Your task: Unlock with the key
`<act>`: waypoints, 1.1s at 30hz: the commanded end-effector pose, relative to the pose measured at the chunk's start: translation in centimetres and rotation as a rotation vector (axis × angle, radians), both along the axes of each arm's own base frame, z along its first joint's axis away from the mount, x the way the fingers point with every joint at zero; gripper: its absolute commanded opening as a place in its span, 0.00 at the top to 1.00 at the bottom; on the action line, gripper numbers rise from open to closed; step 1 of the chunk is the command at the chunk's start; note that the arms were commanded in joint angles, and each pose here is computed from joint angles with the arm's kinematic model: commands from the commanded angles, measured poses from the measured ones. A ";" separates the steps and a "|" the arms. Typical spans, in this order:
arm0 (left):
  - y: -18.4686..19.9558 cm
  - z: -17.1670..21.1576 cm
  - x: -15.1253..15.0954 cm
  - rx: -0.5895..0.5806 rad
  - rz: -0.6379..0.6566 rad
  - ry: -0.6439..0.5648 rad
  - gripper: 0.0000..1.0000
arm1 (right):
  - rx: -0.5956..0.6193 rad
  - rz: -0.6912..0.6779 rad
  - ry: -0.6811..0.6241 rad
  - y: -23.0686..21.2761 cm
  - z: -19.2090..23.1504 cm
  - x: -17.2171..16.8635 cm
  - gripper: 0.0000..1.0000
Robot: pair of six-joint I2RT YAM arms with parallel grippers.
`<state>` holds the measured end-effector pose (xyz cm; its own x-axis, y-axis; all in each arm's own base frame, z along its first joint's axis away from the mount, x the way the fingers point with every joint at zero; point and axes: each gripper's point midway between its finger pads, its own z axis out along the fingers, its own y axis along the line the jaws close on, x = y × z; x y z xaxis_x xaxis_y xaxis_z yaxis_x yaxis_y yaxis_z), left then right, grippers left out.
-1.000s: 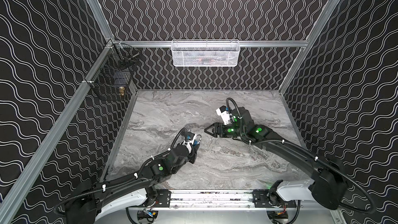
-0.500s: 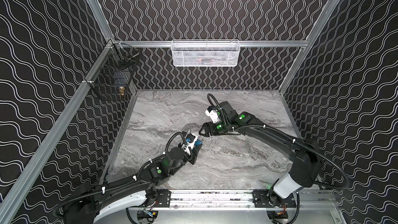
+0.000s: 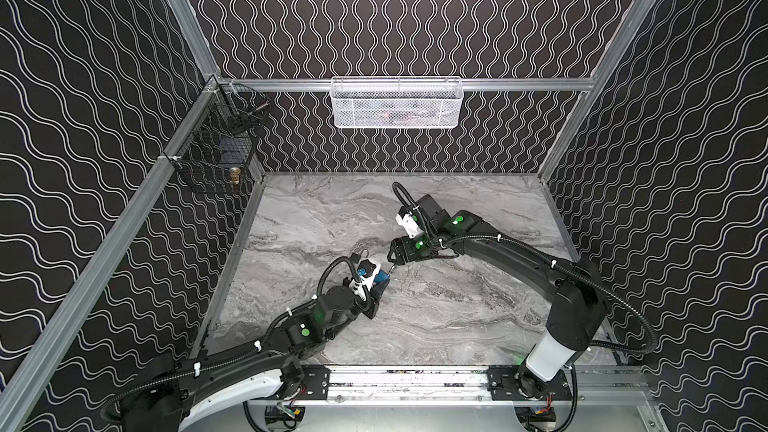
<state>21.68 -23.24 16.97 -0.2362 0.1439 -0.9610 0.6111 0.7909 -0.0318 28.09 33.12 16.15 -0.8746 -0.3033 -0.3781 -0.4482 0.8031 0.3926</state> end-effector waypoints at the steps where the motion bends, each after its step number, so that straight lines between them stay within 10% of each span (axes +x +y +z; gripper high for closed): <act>1: -0.4 1.6 0.2 -0.049 -0.010 -0.050 1.00 | -0.024 0.041 0.000 -0.4 -0.1 -0.6 0.19; 20: -0.9 1.1 0.7 -0.052 0.001 -0.039 1.00 | 0.101 0.027 0.080 -2.2 0.3 -2.6 0.17; 33: -1.5 -1.2 0.8 0.057 0.014 0.134 1.00 | 0.100 -0.251 -0.052 -9.6 -0.1 0.3 0.16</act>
